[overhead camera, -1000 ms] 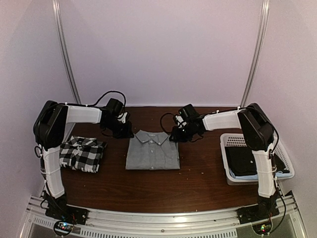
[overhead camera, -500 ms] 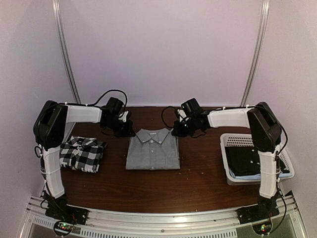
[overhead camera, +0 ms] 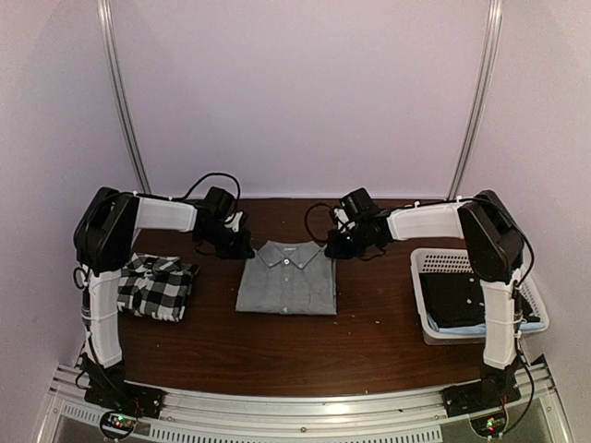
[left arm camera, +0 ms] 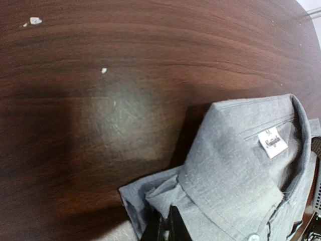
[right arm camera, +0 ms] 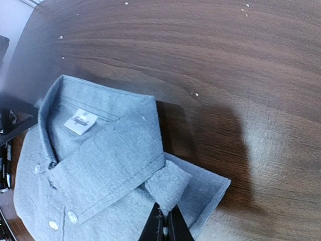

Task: Fold and stack the long sleeve shirts
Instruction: Adjust the square-folded shirt at the center of the board.

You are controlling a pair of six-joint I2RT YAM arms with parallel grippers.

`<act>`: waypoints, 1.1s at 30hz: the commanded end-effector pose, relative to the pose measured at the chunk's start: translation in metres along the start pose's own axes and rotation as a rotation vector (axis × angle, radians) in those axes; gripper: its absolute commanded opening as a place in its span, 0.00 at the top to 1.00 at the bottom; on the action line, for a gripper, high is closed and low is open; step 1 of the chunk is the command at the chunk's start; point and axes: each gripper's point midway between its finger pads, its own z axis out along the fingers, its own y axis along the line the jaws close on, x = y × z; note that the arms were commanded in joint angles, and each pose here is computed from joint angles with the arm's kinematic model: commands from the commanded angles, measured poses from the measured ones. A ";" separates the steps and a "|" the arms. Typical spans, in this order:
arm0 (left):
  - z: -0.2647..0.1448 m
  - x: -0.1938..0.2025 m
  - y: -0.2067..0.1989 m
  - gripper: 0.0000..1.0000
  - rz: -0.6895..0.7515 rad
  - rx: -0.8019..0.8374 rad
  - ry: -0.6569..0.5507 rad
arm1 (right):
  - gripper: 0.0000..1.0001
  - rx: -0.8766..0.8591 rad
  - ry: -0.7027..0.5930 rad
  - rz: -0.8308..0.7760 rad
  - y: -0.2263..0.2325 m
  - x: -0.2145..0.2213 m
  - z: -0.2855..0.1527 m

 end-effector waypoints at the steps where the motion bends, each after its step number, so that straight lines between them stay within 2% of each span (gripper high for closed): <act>1: 0.004 -0.021 0.018 0.88 0.024 -0.064 -0.056 | 0.94 0.077 0.016 0.017 -0.031 0.006 0.013; 6: 0.004 -0.025 0.020 0.76 0.040 -0.081 -0.062 | 0.89 0.102 0.016 0.010 -0.036 0.004 0.009; 11: -0.006 -0.030 0.021 0.69 0.054 -0.118 -0.076 | 0.76 0.148 -0.018 -0.010 -0.035 -0.010 -0.013; 17: -0.032 -0.039 0.017 0.63 0.056 -0.135 -0.117 | 0.73 0.145 -0.054 -0.040 -0.016 -0.014 -0.041; 25: -0.067 -0.033 0.005 0.58 0.042 -0.114 -0.162 | 0.70 0.044 -0.012 -0.061 0.020 0.012 -0.037; 30: -0.081 -0.017 0.002 0.58 0.028 -0.096 -0.161 | 0.59 0.031 0.015 -0.029 0.015 0.028 -0.030; 33: -0.088 -0.010 -0.001 0.58 0.022 -0.076 -0.159 | 0.59 0.051 0.036 -0.018 0.008 0.037 -0.025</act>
